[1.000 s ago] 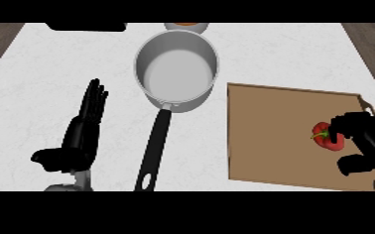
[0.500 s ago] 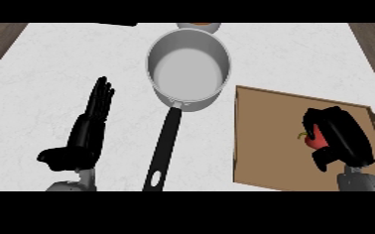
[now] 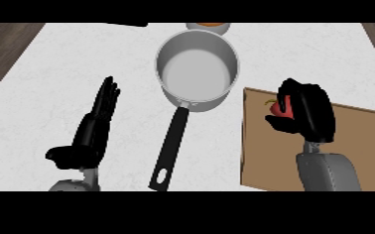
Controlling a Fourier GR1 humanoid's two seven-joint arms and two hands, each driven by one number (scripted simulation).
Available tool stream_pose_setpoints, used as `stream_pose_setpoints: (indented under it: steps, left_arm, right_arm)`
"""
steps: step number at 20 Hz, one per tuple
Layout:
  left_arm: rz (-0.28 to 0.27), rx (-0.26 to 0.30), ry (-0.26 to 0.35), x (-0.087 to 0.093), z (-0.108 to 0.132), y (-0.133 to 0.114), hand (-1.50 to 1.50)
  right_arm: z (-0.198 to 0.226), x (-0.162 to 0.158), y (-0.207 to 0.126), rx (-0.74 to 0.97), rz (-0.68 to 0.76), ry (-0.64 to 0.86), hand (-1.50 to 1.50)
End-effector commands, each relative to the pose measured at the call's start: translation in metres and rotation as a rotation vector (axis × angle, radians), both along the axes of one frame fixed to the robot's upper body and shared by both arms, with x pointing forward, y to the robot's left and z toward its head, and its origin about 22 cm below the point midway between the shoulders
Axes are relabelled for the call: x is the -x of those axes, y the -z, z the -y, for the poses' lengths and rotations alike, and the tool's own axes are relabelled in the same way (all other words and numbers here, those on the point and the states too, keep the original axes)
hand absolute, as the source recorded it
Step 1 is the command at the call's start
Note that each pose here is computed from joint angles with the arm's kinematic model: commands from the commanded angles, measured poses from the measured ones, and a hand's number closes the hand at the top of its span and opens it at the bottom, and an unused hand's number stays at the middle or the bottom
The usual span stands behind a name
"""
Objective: Pick the bell pepper from the tray and place it in the pot
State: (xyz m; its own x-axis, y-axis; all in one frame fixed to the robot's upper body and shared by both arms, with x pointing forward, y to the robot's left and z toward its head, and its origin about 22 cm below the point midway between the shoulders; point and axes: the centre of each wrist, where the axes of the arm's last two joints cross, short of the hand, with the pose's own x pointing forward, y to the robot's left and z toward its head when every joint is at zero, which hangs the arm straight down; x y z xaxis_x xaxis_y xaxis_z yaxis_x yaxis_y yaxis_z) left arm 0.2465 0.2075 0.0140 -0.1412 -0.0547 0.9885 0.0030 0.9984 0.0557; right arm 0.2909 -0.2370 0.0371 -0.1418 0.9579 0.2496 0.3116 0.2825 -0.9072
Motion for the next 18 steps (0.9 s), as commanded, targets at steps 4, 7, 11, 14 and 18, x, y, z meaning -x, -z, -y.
stream_pose_setpoints:
  steps: [4, 7, 11, 14, 18]
  left_arm:
    - [-0.002, 0.004, 0.032, -0.003, 0.006, -0.002, 0.0]
    - [-0.009, -0.008, 0.04, -0.003, 0.007, 0.001, 0.0]
    - [-0.016, -0.002, 0.057, -0.004, 0.01, 0.001, 0.0]
    - [-0.017, 0.008, 0.061, -0.007, 0.017, 0.0, 0.0]
    - [0.0, 0.001, 0.073, -0.01, 0.019, -0.001, 0.0]
  right_arm:
    - [-0.042, -0.022, -0.036, -0.043, 0.079, 0.24, 1.5]
    - [-0.058, -0.028, -0.05, -0.045, 0.097, 0.339, 1.5]
    - [-0.081, -0.039, -0.067, -0.029, 0.093, 0.488, 1.5]
    - [-0.105, -0.043, -0.08, -0.025, 0.082, 0.591, 1.5]
    - [-0.143, -0.05, -0.099, 0.013, 0.069, 0.737, 1.5]
